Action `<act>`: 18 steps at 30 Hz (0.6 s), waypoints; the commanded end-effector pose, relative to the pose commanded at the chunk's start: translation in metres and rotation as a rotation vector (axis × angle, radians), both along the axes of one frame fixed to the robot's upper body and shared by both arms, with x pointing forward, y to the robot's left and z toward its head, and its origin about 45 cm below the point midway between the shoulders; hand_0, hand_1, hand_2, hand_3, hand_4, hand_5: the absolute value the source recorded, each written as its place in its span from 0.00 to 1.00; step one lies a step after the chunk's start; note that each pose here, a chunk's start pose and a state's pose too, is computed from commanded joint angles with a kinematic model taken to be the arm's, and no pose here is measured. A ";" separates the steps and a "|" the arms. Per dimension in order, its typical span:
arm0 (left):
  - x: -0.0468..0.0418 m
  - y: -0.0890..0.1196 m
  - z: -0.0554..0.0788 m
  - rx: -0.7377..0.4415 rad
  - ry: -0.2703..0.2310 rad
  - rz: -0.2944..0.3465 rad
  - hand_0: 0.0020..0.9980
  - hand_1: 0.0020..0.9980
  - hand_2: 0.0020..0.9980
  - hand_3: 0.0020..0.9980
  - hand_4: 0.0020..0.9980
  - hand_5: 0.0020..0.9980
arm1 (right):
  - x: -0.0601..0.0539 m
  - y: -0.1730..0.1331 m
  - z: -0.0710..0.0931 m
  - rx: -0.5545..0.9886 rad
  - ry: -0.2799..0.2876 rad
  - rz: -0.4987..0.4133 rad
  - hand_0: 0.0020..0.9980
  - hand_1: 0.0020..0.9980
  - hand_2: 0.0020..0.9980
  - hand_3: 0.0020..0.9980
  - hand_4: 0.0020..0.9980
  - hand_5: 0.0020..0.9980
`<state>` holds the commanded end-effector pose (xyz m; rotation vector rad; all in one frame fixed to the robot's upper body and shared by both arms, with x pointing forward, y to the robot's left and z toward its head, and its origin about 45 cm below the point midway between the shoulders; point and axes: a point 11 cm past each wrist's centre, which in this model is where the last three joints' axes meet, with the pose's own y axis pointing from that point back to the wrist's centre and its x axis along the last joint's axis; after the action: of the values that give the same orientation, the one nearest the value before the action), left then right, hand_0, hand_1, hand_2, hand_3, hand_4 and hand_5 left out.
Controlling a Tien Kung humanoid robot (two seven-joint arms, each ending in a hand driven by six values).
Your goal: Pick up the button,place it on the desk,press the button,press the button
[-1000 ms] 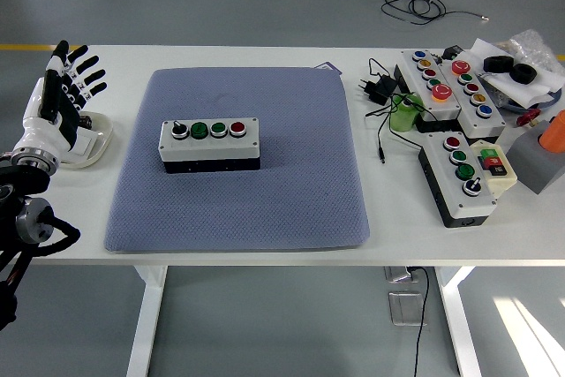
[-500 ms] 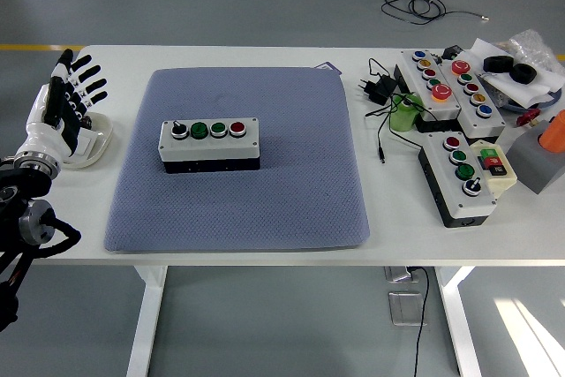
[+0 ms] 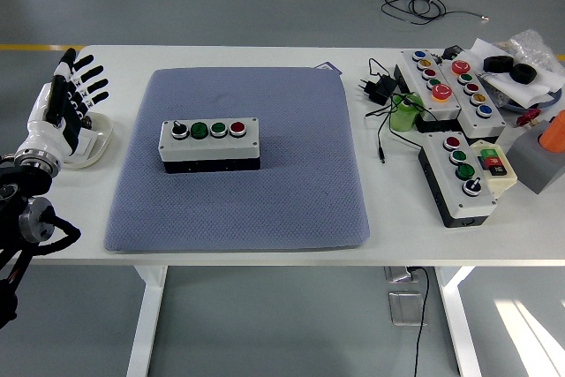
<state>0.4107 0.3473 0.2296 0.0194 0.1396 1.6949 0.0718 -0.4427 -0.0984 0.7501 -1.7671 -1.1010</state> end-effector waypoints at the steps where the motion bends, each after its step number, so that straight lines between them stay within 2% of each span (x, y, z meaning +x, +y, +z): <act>1: -0.0001 0.000 0.000 0.000 0.000 0.000 0.78 0.81 0.84 0.86 0.66 1.00 | 0.000 0.000 0.000 0.000 0.000 0.000 0.79 0.80 0.82 0.75 0.41 0.48; 18: -0.0006 0.001 -0.002 0.006 0.011 0.000 0.78 0.81 0.84 0.85 0.65 1.00 | 0.001 -0.001 0.000 -0.003 -0.002 0.000 0.79 0.80 0.82 0.75 0.41 0.48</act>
<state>0.4102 0.3481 0.2276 0.0326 0.1426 1.6953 0.0727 -0.4433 -0.0980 0.7492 -1.7698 -1.0984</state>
